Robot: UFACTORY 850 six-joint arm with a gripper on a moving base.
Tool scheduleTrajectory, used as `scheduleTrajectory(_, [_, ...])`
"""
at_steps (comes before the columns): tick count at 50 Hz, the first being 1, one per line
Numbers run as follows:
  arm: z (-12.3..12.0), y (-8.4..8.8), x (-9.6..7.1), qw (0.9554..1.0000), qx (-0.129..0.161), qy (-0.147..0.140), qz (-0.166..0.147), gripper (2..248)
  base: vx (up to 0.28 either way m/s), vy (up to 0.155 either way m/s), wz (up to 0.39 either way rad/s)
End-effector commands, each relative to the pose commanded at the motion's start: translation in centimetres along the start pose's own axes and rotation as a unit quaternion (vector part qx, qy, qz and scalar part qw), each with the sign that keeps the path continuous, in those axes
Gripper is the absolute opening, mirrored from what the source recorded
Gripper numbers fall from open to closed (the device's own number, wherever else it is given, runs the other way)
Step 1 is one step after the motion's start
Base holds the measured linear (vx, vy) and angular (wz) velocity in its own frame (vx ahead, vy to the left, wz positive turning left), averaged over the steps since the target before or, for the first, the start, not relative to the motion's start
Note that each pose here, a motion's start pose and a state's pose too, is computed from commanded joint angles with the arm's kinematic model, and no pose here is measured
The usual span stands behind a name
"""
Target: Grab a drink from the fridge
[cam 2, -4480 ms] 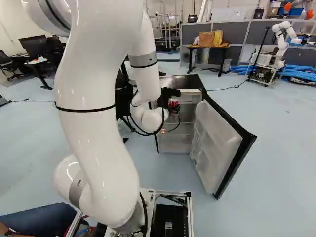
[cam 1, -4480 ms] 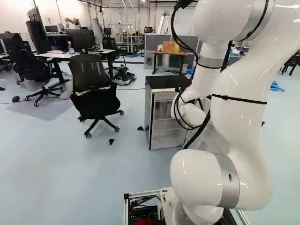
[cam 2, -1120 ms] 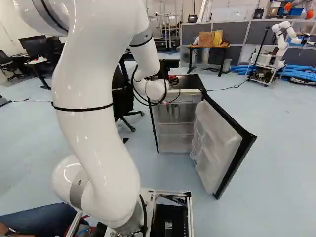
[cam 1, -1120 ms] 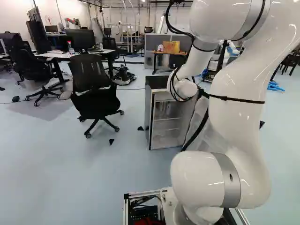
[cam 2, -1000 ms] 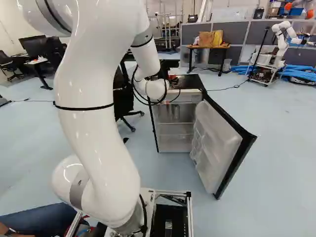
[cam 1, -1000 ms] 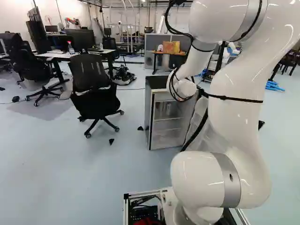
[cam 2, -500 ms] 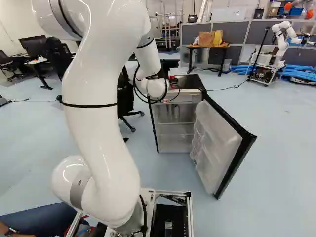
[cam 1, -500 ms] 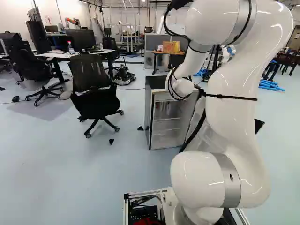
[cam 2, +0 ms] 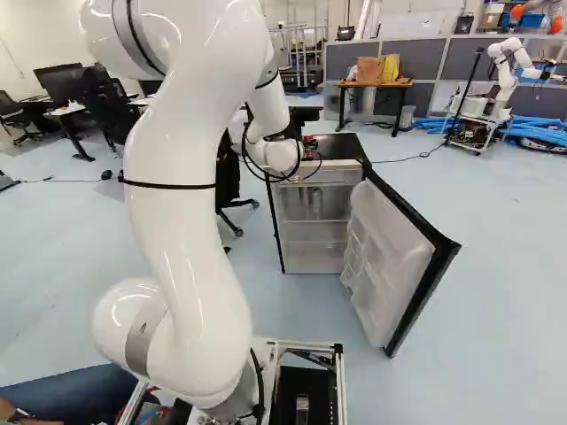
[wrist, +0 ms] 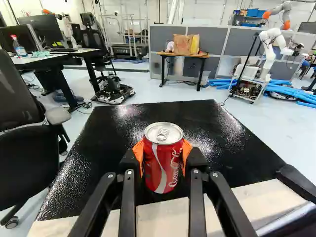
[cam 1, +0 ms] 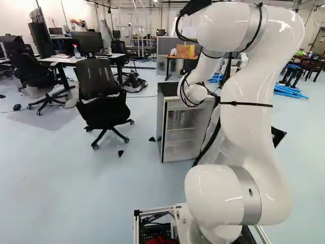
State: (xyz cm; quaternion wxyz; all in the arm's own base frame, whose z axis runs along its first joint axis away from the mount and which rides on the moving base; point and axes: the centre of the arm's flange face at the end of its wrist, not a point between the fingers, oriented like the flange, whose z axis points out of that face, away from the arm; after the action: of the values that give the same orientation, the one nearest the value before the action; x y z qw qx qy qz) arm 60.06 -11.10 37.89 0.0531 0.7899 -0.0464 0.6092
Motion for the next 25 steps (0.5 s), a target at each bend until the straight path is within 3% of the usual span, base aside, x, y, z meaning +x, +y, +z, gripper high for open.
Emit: scheduleTrajectory(25, [2.3, -0.5, 0.3, 1.0000, 0.004, 0.008, -0.002, 96, 0.000, 0.000, 0.000])
